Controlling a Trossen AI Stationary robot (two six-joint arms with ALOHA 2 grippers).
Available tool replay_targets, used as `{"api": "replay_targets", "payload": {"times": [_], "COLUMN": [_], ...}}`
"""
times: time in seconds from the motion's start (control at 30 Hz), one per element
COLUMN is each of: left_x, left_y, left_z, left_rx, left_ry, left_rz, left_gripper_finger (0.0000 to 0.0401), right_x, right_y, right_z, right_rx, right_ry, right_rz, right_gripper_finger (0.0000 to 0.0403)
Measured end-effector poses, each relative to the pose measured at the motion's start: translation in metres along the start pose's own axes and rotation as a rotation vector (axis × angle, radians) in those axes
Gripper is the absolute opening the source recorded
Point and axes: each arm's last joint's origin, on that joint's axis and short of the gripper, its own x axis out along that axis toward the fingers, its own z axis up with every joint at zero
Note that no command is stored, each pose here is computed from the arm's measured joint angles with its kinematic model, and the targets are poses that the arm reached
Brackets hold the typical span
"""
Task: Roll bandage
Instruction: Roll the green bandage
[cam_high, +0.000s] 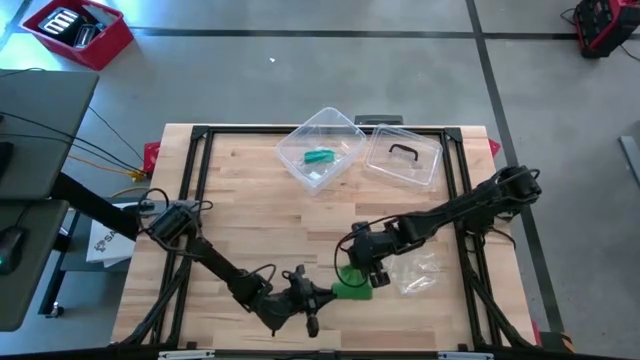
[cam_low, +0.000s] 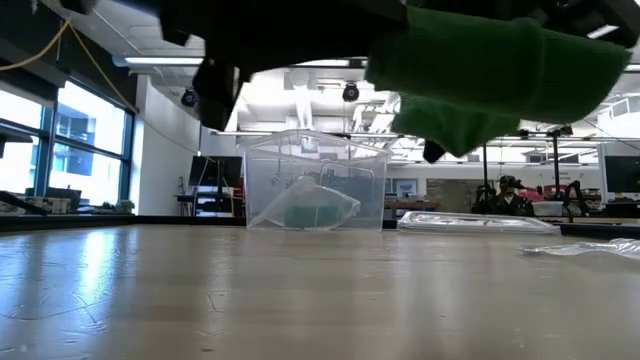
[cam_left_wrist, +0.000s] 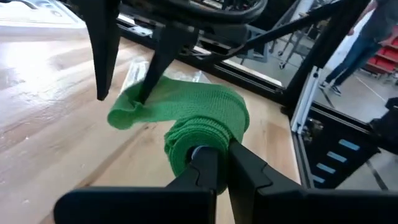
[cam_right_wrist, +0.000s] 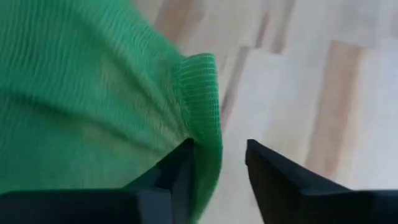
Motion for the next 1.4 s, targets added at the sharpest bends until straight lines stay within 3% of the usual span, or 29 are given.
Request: {"api": "replay_targets", "payload": {"times": [0.13,0.4,0.67,0.83,0.97,1.17,1.27,1.4], "left_x": [-0.007,-0.016,-0.020,-0.020,-0.020,-0.020,-0.020,-0.023], "left_y": [-0.005,-0.010,-0.012,-0.014,-0.016,-0.016,-0.015,0.000], "left_z": [-0.001,-0.004,-0.004,-0.003,-0.002,-0.001,-0.002,-0.012], "left_rx": [-0.015,-0.038,-0.121,-0.144,-0.157,-0.180,-0.252,-0.467], "left_ry": [-0.026,-0.060,-0.080,-0.064,-0.055,-0.060,-0.068,-0.116], "left_rz": [0.023,0.055,0.065,0.017,-0.014,-0.010,0.013,0.094], "left_gripper_finger": [0.0007,0.0007,0.0007,0.0007,0.0007,0.0007,0.0007,0.0007], "right_x": [0.002,0.000,-0.030,-0.039,-0.038,-0.039,-0.039,-0.049], "right_y": [0.000,-0.004,-0.010,-0.024,-0.038,-0.048,-0.052,-0.038], "right_z": [-0.001,0.000,0.010,0.011,0.016,0.015,0.010,0.004], "right_rx": [-0.004,-0.022,0.016,0.039,0.109,0.095,0.095,0.001], "right_ry": [0.008,-0.005,-0.127,-0.168,-0.221,-0.232,-0.185,-0.124], "right_rz": [0.016,0.007,-0.167,-0.018,-0.038,-0.009,-0.012,0.004], "right_gripper_finger": [0.0163,0.0165,0.0165,0.0165,0.0165,0.0168,0.0176,0.0177]}}
